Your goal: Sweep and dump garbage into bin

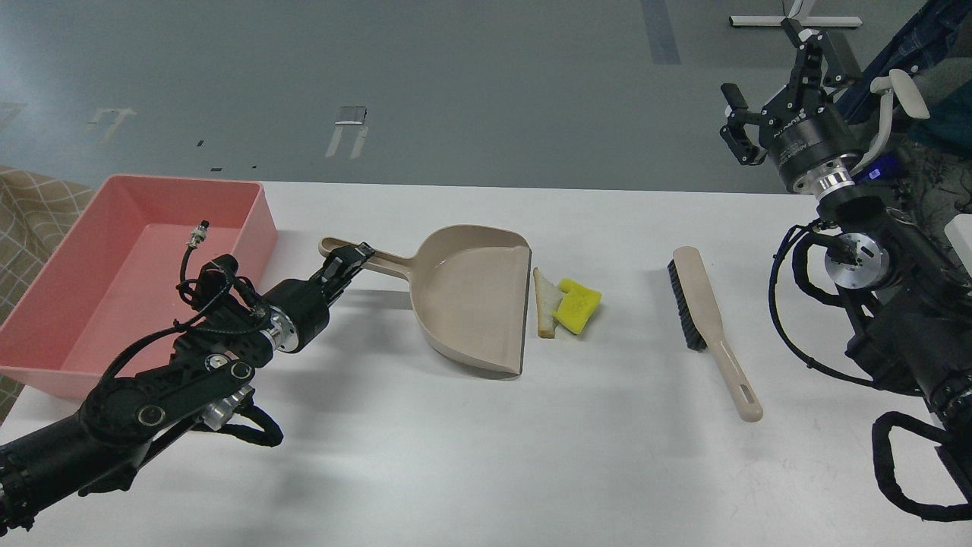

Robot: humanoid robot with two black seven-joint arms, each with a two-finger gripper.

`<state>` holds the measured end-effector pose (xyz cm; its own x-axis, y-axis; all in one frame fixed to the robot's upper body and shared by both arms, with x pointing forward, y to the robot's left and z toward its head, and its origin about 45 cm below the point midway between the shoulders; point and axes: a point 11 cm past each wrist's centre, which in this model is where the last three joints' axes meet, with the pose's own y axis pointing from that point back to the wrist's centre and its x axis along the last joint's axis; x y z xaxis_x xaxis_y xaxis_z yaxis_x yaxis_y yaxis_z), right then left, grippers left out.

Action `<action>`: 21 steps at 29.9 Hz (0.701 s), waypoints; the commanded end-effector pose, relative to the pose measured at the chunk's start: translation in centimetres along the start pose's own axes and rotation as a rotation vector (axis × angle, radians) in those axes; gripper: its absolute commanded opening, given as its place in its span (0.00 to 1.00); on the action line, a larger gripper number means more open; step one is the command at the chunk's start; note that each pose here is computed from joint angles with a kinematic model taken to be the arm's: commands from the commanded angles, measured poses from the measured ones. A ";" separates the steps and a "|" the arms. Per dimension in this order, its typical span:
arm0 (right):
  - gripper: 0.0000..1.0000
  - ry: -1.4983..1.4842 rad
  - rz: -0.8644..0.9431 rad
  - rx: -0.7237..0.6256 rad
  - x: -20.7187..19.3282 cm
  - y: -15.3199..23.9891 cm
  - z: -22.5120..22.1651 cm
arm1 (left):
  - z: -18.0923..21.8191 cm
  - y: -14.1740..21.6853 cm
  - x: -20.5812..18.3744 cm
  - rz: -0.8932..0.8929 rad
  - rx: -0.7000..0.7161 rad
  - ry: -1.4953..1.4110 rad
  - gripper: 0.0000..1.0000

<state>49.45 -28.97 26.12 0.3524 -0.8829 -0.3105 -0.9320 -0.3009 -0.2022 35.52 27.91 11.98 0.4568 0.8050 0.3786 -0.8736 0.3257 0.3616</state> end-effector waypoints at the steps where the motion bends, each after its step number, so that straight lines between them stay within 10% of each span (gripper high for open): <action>1: 1.00 0.008 0.004 0.002 0.3 0.1 -0.3 | 0.3 -0.1 0.0 0.002 -0.012 0.006 0.00; 21: 1.00 0.514 -0.198 -0.230 2.5 4.7 -6.9 | 1.2 -0.1 1.3 0.030 -0.032 0.033 0.00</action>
<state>46.88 -33.56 29.88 0.4580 -0.8819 0.1121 -0.8827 -0.4661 -0.0607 36.46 28.33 13.50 0.4269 0.8294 0.3605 -0.8912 0.3183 0.3232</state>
